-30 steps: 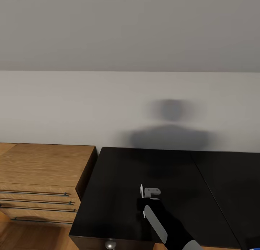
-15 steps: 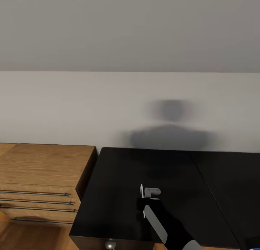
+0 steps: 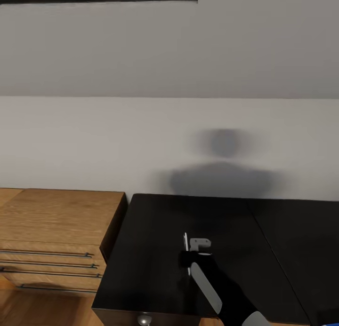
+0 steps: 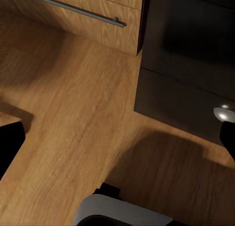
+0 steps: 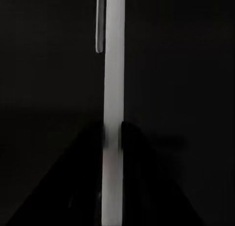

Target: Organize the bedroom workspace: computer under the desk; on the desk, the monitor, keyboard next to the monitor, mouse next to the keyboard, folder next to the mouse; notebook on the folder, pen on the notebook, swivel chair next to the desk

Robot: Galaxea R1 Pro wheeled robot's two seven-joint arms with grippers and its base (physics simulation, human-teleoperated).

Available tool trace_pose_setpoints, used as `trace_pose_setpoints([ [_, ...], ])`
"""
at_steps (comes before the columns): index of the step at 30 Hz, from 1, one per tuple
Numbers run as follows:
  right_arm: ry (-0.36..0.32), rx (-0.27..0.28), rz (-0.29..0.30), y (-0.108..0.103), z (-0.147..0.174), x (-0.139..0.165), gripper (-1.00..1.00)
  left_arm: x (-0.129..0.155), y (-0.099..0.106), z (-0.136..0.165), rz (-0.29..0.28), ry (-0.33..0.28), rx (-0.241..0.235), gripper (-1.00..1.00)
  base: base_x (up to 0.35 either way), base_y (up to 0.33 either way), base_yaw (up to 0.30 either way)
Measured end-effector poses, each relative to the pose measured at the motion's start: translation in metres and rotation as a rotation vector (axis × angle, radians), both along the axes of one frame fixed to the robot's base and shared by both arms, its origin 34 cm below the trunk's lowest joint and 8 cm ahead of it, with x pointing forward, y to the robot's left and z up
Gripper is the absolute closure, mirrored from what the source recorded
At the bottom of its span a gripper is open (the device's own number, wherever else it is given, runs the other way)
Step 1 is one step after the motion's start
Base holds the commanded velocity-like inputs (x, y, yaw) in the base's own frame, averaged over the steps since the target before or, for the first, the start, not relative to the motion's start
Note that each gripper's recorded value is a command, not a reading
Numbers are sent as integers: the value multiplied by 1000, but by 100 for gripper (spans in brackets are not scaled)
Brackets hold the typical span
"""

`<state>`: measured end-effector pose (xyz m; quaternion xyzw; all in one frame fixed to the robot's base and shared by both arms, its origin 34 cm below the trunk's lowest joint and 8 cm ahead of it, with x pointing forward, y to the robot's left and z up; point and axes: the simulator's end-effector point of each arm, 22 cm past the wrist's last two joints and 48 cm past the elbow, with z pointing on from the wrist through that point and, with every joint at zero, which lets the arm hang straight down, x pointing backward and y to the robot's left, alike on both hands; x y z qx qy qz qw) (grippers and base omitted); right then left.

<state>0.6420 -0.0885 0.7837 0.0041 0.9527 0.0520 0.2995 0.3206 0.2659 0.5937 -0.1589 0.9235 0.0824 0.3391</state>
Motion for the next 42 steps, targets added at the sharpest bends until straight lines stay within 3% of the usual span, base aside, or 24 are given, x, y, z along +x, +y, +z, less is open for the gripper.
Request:
trace_pose_setpoints([
  [8, -41, -8, 27, -12, 37, 12, 100, -2, 0, 10, 0, 1, 0, -100, 0, 0, 0],
  [26, -18, -22, 84, -8, 63, 6, 100, -1, 0, 17, -1, -4, 0, -100, 0, 0, -180],
  [36, -15, -33, 80, -17, 62, 7, 100, -1, 1, 18, -3, -5, 1, -100, 0, 0, -256],
  [42, -6, -21, 35, -32, 62, 12, 100, -1, 1, 17, -4, -4, 1, -100, -74, -59, -258],
])
